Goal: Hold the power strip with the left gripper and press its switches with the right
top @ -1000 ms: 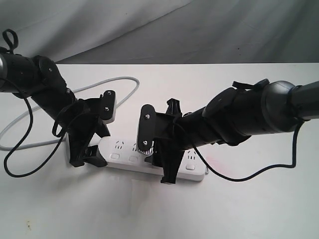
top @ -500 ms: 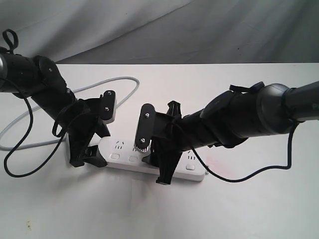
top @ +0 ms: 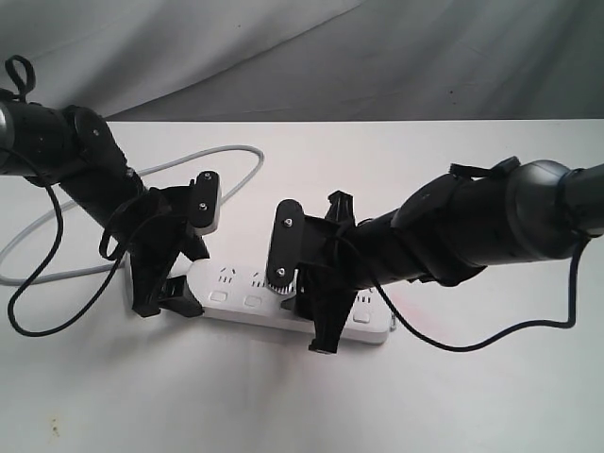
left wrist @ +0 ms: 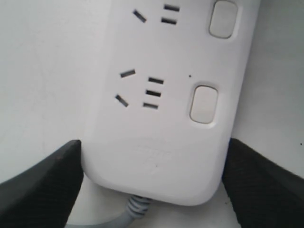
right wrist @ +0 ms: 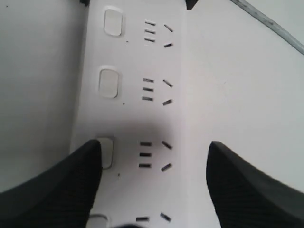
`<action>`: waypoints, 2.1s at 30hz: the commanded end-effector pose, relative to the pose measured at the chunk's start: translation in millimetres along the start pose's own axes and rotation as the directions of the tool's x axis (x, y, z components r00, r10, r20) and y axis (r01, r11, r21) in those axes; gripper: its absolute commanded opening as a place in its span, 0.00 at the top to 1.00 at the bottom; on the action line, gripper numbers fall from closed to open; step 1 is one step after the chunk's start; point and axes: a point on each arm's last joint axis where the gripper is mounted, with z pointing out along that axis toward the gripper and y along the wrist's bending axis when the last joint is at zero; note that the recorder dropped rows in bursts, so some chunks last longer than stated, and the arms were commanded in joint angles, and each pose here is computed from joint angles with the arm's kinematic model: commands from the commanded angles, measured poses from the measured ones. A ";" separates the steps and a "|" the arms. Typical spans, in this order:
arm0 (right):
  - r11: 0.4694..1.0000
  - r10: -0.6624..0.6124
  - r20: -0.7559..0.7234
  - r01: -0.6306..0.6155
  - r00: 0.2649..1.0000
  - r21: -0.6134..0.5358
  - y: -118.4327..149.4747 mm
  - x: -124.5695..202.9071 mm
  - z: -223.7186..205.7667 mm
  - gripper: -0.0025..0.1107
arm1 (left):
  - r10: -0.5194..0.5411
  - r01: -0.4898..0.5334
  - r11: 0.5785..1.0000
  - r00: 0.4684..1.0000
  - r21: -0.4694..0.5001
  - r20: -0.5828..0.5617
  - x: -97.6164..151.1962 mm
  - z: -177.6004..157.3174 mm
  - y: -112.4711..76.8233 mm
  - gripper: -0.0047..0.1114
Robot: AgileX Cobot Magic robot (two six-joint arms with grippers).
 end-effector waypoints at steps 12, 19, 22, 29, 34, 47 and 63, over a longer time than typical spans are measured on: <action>0.990 0.044 0.027 -0.047 0.999 0.131 -25.0 -1.0 -39.8 0.45 | -0.005 0.005 1.000 1.000 0.004 0.005 -0.5 -0.6 0.5 0.53; 0.992 0.074 -0.009 -0.073 0.997 0.100 -15.3 14.2 -37.5 0.45 | -0.005 0.005 1.000 1.000 0.004 0.005 -0.5 -0.6 0.5 0.53; 0.994 0.075 -0.024 -0.073 0.997 0.084 -9.5 19.1 -36.3 0.45 | -0.005 0.005 1.000 1.000 0.004 0.005 -0.5 -0.6 0.5 0.53; 0.995 0.078 -0.022 -0.077 0.997 0.066 -7.2 19.6 -34.8 0.45 | -0.005 0.005 1.000 1.000 0.004 0.005 -0.5 -0.6 0.5 0.53; 0.996 0.086 -0.031 -0.085 0.996 0.024 -2.0 23.7 -26.0 0.45 | -0.005 0.005 1.000 1.000 0.004 0.005 -0.5 -0.6 0.5 0.53; 0.996 0.090 -0.043 -0.089 0.995 0.009 0.4 26.9 -20.7 0.45 | -0.005 0.005 1.000 1.000 0.004 0.005 -0.5 -0.6 0.5 0.53; 0.991 0.105 -0.075 -0.110 0.992 -0.072 13.2 38.0 -3.4 0.45 | -0.003 0.003 1.000 1.000 0.004 0.005 -0.5 -0.6 0.5 0.53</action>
